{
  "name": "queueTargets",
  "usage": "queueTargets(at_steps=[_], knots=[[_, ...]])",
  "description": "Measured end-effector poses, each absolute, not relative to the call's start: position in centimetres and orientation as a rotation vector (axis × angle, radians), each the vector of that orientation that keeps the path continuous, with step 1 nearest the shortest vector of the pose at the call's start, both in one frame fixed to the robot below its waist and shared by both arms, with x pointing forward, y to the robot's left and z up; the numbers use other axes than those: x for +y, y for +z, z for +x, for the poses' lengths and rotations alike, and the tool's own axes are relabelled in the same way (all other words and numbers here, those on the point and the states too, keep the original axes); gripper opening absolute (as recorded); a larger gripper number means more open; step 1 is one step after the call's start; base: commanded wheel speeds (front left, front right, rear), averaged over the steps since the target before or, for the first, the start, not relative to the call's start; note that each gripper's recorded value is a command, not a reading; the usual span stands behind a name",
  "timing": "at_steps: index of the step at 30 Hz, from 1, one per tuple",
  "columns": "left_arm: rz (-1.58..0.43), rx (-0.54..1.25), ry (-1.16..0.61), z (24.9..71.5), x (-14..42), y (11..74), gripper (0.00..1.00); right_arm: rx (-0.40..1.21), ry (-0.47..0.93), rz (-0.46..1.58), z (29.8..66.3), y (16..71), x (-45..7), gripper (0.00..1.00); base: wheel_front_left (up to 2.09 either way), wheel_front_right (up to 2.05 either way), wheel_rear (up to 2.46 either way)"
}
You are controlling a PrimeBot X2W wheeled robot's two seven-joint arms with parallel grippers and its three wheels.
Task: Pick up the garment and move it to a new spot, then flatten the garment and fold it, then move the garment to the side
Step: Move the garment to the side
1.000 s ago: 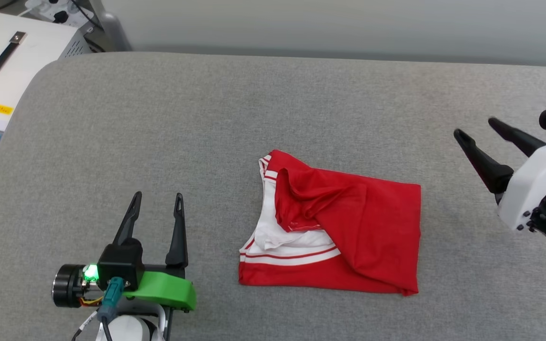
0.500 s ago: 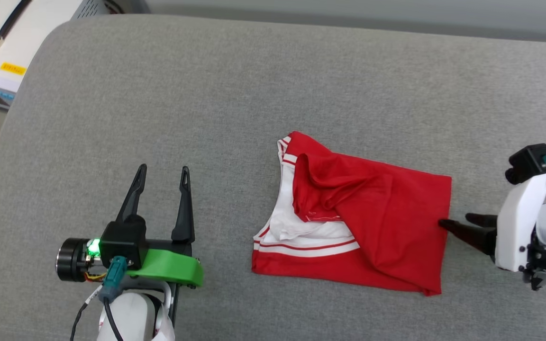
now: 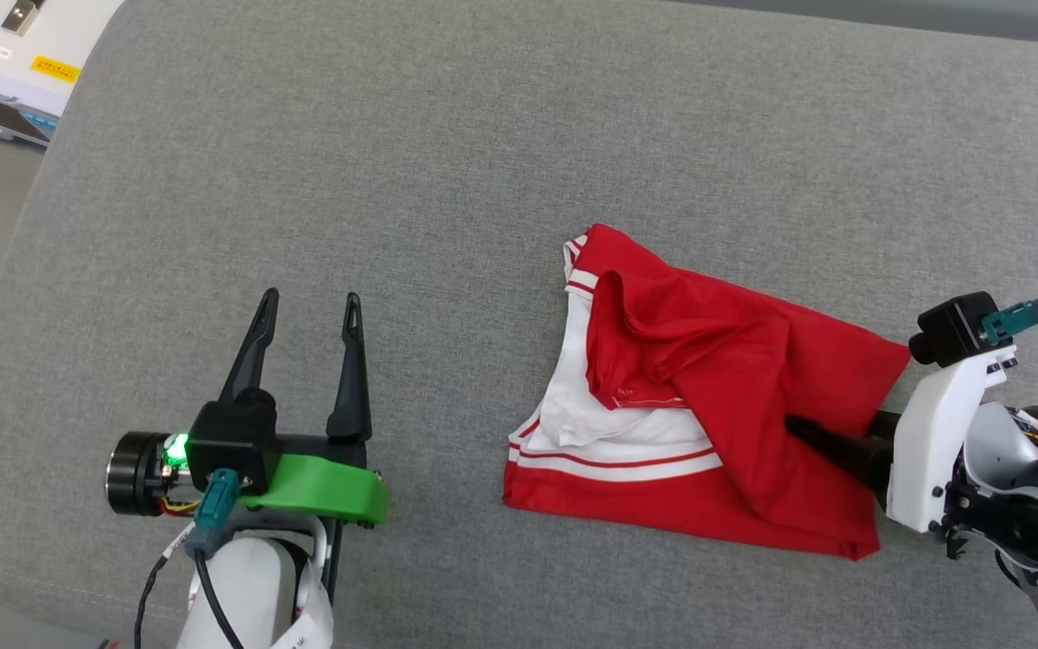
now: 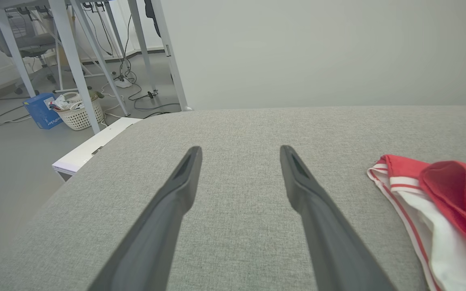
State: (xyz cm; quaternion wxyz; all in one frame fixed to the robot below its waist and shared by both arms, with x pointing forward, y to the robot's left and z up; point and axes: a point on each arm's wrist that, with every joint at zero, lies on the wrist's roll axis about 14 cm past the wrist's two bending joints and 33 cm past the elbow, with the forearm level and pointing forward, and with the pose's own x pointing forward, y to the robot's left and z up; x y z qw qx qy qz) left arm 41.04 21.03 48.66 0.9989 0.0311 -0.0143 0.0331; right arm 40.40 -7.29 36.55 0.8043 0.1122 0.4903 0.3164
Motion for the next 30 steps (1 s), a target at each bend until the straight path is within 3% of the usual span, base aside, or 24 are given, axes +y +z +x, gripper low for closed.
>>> queueTargets(at_steps=[6,17,30], knots=[[0.059,-0.045,0.065,40.8,21.0,49.3,1.0,0.917,0.691,0.204,41.4,38.4,-6.9,0.0,0.0,0.0,0.0],[0.029,-0.069,0.01,40.3,18.8,50.0,1.0,0.624,0.74,-0.024,42.9,46.7,-8.7,0.0,0.0,0.0,0.0],[0.001,-0.108,-0.17,44.0,13.0,50.3,1.0,0.554,0.528,-0.179,42.9,51.2,-18.3,0.0,0.0,0.0,0.0]])
